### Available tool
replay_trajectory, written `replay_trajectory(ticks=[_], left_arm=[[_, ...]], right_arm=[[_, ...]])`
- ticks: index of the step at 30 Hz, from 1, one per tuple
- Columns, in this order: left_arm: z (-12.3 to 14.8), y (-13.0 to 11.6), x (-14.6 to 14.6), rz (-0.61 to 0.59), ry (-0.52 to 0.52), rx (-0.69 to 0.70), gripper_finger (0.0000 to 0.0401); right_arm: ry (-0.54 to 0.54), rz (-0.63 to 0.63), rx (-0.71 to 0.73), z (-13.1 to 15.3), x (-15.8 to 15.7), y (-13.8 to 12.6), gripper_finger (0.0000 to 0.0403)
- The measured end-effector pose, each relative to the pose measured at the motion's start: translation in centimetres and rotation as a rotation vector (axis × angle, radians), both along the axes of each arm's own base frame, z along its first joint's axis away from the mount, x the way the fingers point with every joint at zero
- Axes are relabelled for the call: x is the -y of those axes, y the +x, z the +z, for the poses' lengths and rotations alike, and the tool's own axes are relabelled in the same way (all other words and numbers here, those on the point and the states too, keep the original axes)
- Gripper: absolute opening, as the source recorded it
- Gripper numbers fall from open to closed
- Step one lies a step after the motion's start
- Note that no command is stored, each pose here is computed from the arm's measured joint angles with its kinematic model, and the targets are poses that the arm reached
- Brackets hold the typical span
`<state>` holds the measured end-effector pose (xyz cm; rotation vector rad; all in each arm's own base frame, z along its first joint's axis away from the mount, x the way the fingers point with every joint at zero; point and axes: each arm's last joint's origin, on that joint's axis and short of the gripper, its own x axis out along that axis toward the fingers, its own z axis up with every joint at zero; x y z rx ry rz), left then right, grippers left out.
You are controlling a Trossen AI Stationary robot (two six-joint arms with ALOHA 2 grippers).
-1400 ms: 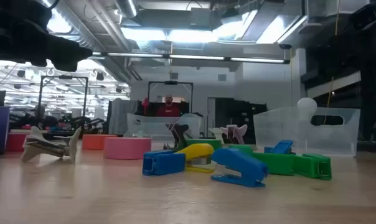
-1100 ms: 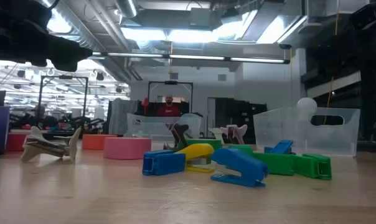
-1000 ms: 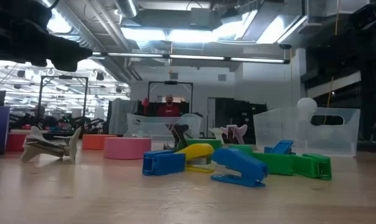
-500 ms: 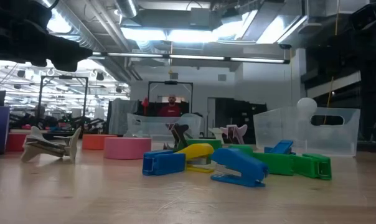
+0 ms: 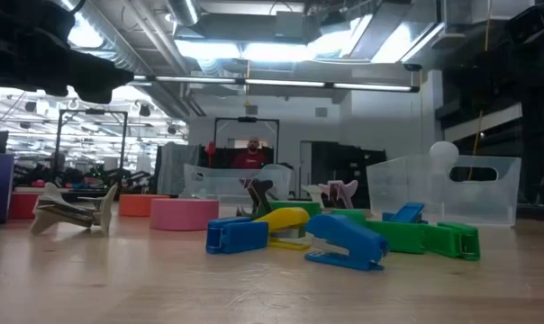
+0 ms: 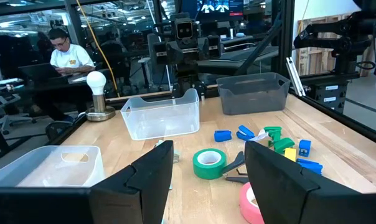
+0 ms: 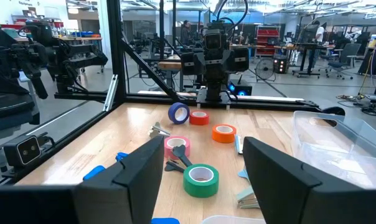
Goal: Pick and place Stapler, Stapler remover, tape
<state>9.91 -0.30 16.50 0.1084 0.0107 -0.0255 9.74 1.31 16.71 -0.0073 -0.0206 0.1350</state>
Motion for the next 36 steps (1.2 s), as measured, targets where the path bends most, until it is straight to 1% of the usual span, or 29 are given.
replay_trajectory(ticks=[25, 29, 30, 32, 36], left_arm=[[0.0, 0.0, 0.0, 0.001, 0.001, 0.0, 0.0196], [0.1, 0.0, -0.1, 0.045, 0.014, 0.008, 0.0196], [0.1, 0.0, -0.1, 0.047, 0.007, 0.015, 0.0196], [0.4, 0.0, -0.1, 0.044, -0.038, 0.038, 0.0196], [1.1, 0.0, -0.1, 0.011, -0.212, 0.107, 0.0196]], right_arm=[[0.0, 0.0, 0.0, 0.0, 0.0, 0.0, 0.0225], [0.0, 0.0, 0.0, 0.0, 0.0, 0.0, 0.0225], [0.0, 0.0, 0.0, 0.0, 0.0, 0.0, 0.0225], [0.0, 0.0, 0.0, 0.0, 0.0, 0.0, 0.0225], [0.0, 0.0, 0.0, 0.0, 0.0, 0.0, 0.0225]])
